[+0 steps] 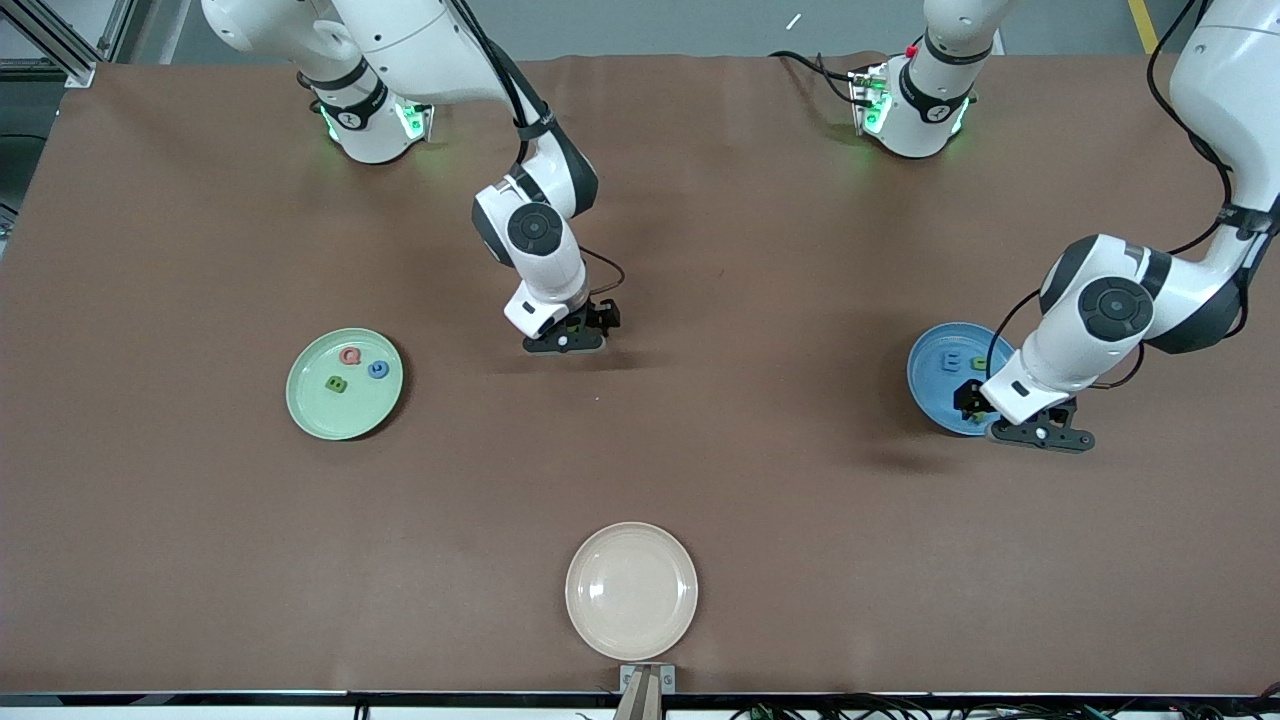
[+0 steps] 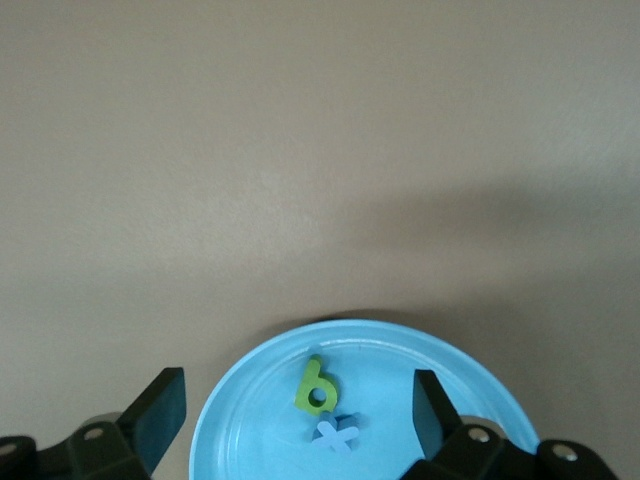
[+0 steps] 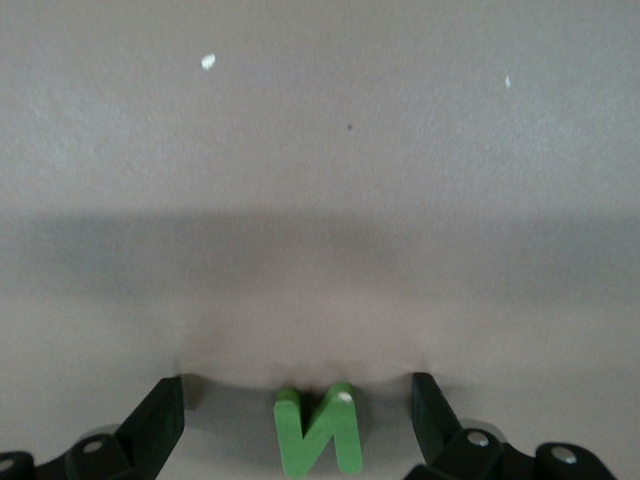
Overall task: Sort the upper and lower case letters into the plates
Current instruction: 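Release the x in the blue plate while the right gripper grasps the N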
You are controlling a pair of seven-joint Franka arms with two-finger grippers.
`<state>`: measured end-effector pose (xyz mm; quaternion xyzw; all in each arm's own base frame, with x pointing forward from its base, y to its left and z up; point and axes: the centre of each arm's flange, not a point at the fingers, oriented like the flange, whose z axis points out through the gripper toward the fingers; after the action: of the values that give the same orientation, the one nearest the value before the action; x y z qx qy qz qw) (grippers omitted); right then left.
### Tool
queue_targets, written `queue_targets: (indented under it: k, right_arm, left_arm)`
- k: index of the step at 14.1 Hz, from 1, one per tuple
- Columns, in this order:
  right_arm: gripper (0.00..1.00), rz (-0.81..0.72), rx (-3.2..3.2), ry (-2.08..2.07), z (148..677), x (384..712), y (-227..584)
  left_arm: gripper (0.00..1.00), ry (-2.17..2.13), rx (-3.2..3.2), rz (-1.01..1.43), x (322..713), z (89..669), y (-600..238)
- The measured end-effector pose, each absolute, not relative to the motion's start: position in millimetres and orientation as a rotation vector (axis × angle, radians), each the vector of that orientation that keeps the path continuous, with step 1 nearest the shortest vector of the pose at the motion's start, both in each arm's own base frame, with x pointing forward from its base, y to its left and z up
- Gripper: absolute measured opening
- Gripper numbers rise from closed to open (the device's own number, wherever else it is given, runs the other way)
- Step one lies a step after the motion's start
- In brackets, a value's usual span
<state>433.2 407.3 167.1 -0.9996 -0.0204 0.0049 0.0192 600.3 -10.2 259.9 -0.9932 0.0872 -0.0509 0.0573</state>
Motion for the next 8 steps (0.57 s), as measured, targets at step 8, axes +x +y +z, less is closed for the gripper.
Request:
queue_targets:
  k: [8]
  right_arm:
    - [1.00, 0.048, -3.129, -0.114, 166.6, 425.3, 413.3]
  left_arm:
    - [1.00, 0.152, -3.080, -0.080, 626.1, 308.1, -4.3]
